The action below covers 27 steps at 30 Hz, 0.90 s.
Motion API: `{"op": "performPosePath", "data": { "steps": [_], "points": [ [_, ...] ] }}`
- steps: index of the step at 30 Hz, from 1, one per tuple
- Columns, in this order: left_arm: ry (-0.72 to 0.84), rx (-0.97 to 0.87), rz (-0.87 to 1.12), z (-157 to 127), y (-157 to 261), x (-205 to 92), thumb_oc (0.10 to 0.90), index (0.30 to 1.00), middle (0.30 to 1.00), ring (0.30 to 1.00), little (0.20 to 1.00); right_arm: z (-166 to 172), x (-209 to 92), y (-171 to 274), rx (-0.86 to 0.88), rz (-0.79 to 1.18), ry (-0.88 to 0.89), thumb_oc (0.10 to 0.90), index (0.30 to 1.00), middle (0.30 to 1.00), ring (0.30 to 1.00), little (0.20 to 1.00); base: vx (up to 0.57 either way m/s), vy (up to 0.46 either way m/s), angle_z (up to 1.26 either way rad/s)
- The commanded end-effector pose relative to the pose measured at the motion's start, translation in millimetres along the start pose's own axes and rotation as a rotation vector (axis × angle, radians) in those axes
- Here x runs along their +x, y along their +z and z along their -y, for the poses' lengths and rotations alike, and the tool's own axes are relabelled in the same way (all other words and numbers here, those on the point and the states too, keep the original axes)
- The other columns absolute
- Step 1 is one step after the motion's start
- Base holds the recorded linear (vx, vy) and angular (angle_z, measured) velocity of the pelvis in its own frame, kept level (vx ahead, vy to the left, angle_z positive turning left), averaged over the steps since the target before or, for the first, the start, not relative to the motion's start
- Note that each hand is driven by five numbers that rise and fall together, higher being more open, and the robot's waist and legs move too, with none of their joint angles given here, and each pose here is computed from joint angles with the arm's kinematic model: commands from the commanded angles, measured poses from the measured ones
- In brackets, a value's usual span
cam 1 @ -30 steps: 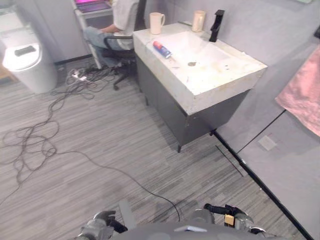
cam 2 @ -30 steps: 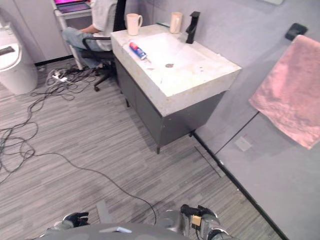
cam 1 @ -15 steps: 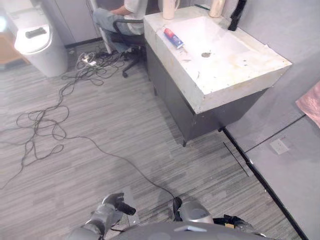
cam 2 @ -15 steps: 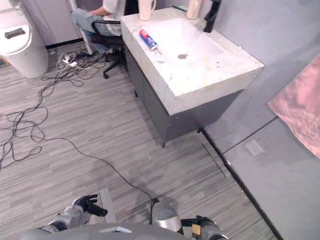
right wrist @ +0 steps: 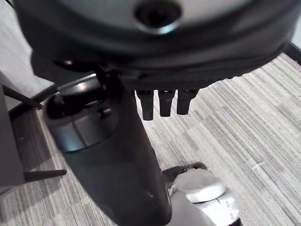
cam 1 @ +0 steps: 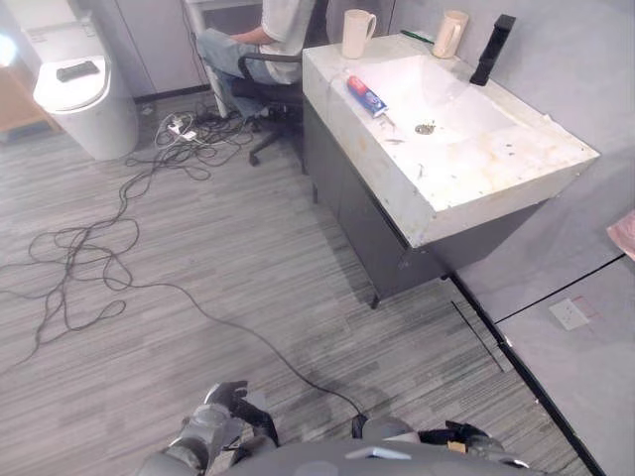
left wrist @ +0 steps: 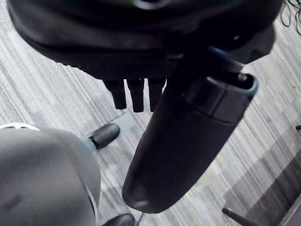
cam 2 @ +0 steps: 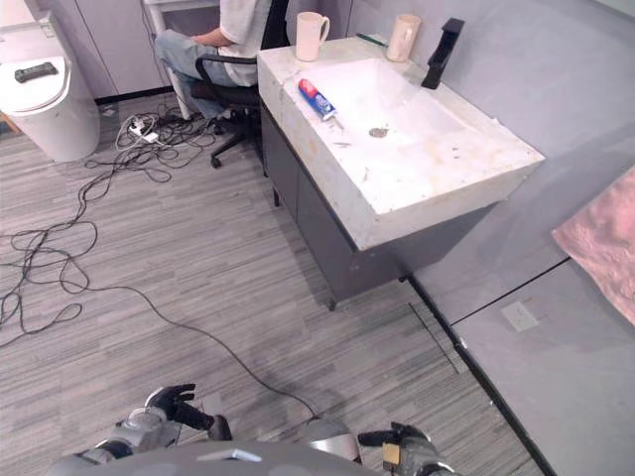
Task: Organize the bathroom.
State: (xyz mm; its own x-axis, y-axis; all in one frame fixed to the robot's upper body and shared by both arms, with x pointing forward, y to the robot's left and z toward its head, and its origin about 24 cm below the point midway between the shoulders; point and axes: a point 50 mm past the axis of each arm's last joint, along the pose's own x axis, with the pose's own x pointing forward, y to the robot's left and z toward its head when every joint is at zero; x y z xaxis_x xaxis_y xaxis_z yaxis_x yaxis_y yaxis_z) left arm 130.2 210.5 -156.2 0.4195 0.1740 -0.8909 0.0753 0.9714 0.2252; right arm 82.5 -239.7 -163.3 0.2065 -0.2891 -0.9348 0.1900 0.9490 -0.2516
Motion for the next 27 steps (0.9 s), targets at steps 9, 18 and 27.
{"op": "performPosePath", "data": {
  "steps": [9, 18, 27],
  "points": [
    [0.059, 0.018, -0.019, -20.4, -6.5, -0.4, 0.800, 0.900, 0.900, 0.900, 0.900, 12.6, 0.7, 19.4, -0.058, 0.050, -0.005, 0.800, 0.900, 0.900, 0.900, 0.900, 0.27, 0.311, 0.00],
    [0.065, 0.016, 0.076, -13.5, 23.4, 2.3, 0.800, 0.900, 0.900, 0.900, 0.900, 4.1, 0.0, -1.2, -0.042, 0.008, 0.001, 0.800, 0.900, 0.900, 0.900, 0.900, 0.45, 0.137, 0.06],
    [0.028, 0.005, 0.142, -0.5, 46.7, 2.5, 0.800, 0.900, 0.900, 0.900, 0.900, 13.9, 0.3, 1.8, -0.016, -0.010, -0.030, 0.800, 0.900, 0.900, 0.900, 0.900, 0.22, 0.055, 0.21]
  ]
}}
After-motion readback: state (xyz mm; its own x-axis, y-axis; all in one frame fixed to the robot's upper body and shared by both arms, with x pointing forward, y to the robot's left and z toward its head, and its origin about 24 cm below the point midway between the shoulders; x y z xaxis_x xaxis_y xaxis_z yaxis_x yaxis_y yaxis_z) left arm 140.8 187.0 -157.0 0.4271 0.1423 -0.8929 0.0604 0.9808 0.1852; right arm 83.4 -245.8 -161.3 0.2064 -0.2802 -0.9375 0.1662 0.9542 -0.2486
